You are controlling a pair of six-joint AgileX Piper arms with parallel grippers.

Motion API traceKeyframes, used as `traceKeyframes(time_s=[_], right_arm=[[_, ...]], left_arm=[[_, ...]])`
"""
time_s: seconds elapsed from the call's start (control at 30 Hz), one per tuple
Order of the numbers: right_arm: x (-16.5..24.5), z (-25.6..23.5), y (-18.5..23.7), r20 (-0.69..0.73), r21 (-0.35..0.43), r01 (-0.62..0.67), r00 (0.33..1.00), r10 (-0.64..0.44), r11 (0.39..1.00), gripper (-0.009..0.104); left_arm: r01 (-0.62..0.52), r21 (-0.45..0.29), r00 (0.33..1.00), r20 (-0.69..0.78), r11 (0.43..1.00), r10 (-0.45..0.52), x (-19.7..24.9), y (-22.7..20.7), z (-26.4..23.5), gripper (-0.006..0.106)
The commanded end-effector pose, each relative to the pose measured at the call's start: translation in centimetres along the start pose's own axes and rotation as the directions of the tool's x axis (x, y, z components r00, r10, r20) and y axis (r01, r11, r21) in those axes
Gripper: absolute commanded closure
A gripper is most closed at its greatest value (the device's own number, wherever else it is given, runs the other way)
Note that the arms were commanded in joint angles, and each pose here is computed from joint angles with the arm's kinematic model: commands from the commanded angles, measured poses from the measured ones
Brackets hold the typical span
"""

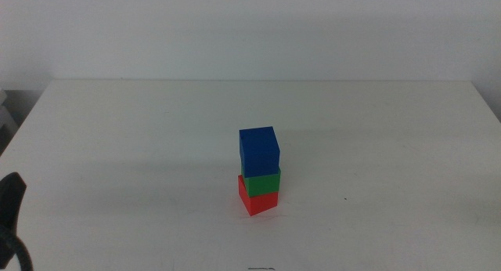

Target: Stack red cubes first, then green, then blue cubes in a specific spot.

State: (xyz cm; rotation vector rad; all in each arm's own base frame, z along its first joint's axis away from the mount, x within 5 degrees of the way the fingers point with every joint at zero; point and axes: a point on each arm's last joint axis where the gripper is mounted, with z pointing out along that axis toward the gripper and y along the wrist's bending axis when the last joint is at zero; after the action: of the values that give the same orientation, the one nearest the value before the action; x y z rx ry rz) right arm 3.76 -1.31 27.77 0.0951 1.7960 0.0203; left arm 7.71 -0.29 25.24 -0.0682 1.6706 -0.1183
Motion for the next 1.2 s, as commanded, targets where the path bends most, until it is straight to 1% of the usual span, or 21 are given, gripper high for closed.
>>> traceKeyframes(time_s=[0.0,0.1,0.2,0.23,0.33,0.4,0.6,0.67,0.77,0.8,0.9,1.07,1.17], right_arm=[[-1.5,-0.3,0.0,0.104,0.018,0.035,0.994,-0.036,0.999,0.020],[-1.4,-0.4,0.0,0.104,0.048,0.032,0.994,-0.037,0.998,0.020],[-1.1,-0.1,0.1,0.102,0.060,0.089,0.990,-0.095,0.994,0.020],[-0.8,0.1,0.1,0.104,0.057,0.105,0.988,-0.111,0.993,0.020],[0.2,0.5,0.4,0.079,0.022,0.059,0.995,-0.061,0.998,0.020],[0.5,0.4,0.4,0.071,0.017,0.047,0.996,-0.048,0.999,0.020],[0.5,0.3,0.3,0.079,0.027,0.059,0.995,-0.061,0.998,0.020],[0.4,0.5,0.4,0.126,0.020,0.104,0.986,-0.106,0.994,0.020],[0.5,0.9,0.9,0.226,-0.004,0.183,0.958,-0.177,0.983,0.014],[0.8,1.0,1.0,0.265,-0.012,0.197,0.946,-0.187,0.980,0.011],[2.4,1.5,1.2,0.316,-0.032,0.206,0.930,-0.185,0.978,0.001],[5.2,2.5,1.2,0.290,-0.063,0.148,0.949,-0.124,0.987,0.001],[6.1,2.9,1.2,0.299,-0.062,0.148,0.946,-0.123,0.987,0.001]], left_arm=[[0.018,0.015,0.995,0.096,1.000,-0.020,-1.6,-0.2,0.0,0.011],[0.018,0.015,0.995,0.096,1.000,-0.020,-1.6,-0.2,0.0,0.011],[0.018,0.015,0.995,0.096,1.000,-0.020,-1.6,-0.2,0.0,0.011],[0.018,0.015,0.995,0.096,1.000,-0.020,-1.6,-0.2,0.0,0.011],[0.018,0.015,0.995,0.096,1.000,-0.020,-1.6,-0.2,0.0,0.011],[0.018,0.015,0.995,0.096,1.000,-0.020,-1.6,-0.2,0.0,0.011],[0.018,0.015,0.995,0.098,1.000,-0.020,-1.6,-0.2,0.0,0.011],[0.018,0.015,0.995,0.098,1.000,-0.020,-1.6,-0.2,0.0,0.011],[0.018,0.015,0.995,0.098,1.000,-0.020,-1.6,-0.2,0.0,0.011],[0.018,0.015,0.995,0.098,1.000,-0.020,-1.6,-0.2,0.0,0.011],[0.018,0.015,0.995,0.099,1.000,-0.020,-1.6,-0.2,0.0,0.011],[0.018,0.015,0.995,0.099,1.000,-0.020,-1.6,-0.2,0.0,0.011],[0.018,0.015,0.995,0.098,1.000,-0.020,-1.6,-0.2,0.0,0.011]])
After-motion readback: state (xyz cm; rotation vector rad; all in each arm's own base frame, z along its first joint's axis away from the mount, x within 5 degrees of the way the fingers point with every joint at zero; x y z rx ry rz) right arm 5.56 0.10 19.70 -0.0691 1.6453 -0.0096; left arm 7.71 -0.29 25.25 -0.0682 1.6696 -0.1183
